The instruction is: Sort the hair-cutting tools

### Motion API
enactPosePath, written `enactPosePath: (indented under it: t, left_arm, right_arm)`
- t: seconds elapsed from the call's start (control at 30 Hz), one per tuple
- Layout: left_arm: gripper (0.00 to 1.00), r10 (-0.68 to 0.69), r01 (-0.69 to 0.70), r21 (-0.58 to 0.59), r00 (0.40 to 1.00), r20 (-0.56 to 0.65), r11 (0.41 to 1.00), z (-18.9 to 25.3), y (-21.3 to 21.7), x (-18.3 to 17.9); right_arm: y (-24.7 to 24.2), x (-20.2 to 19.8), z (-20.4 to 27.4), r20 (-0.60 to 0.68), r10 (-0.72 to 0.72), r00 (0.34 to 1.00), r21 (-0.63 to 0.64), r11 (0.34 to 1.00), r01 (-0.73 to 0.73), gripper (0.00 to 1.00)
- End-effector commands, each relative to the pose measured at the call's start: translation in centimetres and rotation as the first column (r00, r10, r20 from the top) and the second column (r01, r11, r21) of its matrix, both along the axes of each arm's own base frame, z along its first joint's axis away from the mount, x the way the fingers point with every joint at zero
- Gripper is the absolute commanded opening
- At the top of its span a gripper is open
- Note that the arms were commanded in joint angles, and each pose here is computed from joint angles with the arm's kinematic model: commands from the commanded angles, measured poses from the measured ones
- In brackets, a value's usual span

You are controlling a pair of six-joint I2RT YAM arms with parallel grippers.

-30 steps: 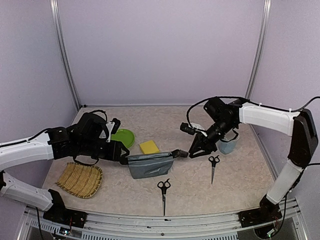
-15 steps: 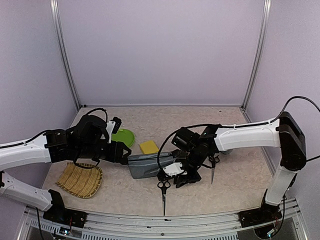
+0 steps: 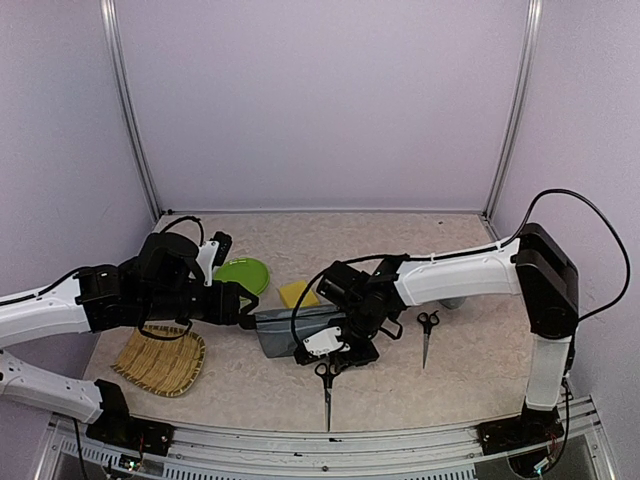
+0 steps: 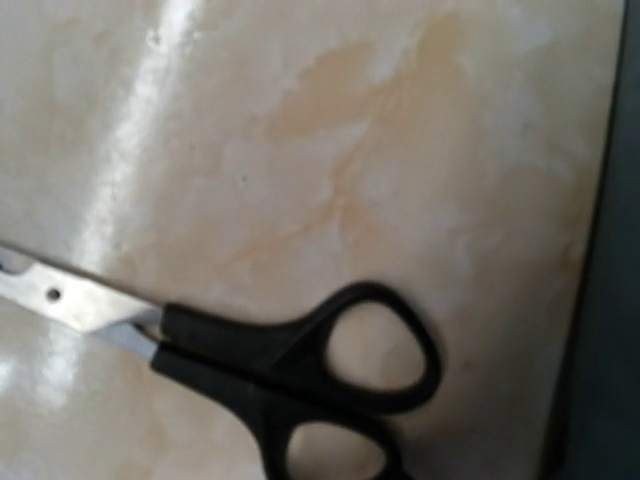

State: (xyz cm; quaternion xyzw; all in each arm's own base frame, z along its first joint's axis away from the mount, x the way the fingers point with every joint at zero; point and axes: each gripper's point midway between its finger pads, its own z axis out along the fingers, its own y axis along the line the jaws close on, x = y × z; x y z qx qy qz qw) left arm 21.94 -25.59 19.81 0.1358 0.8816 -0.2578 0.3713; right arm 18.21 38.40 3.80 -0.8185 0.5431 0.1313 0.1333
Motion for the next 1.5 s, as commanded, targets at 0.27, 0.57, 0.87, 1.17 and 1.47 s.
enactPosePath:
  t: [0.27, 0.57, 0.87, 1.17, 1.47]
  left_arm:
    - [0.59, 0.020, -0.020, -0.022, 1.000, 0.000, 1.000, -0.2, 0.3, 0.1]
    - [0.59, 0.008, -0.011, -0.053, 0.999, -0.049, 0.999, -1.4, -0.3, -0.4]
    - [0.51, -0.168, 0.136, -0.176, 0.969, -0.181, 0.975, -3.9, -4.7, -3.1]
    - [0.52, -0.266, 0.243, -0.110, 0.906, -0.331, 0.964, -9.0, -8.8, -6.7]
    - [0.53, -0.200, 0.264, 0.133, 0.908, -0.367, 0.955, -13.0, -9.2, -8.5]
  right_arm:
    - [-1.0, -1.2, -3.1, -0.035, 0.038, 0.999, -0.134, 0.990, -0.042, 0.19]
    - [-3.8, -2.6, -5.6, 0.021, 0.039, 0.999, -0.142, 0.989, -0.036, 0.00]
    - [-4.9, -5.0, -7.4, 0.079, 0.033, 0.996, -0.012, 0.999, -0.032, 0.00]
    - [-4.9, -5.7, -6.6, 0.086, 0.046, 0.995, 0.049, 0.998, -0.050, 0.00]
    - [-5.4, -8.1, -4.5, -0.097, 0.006, 0.995, -0.011, 1.000, -0.007, 0.00]
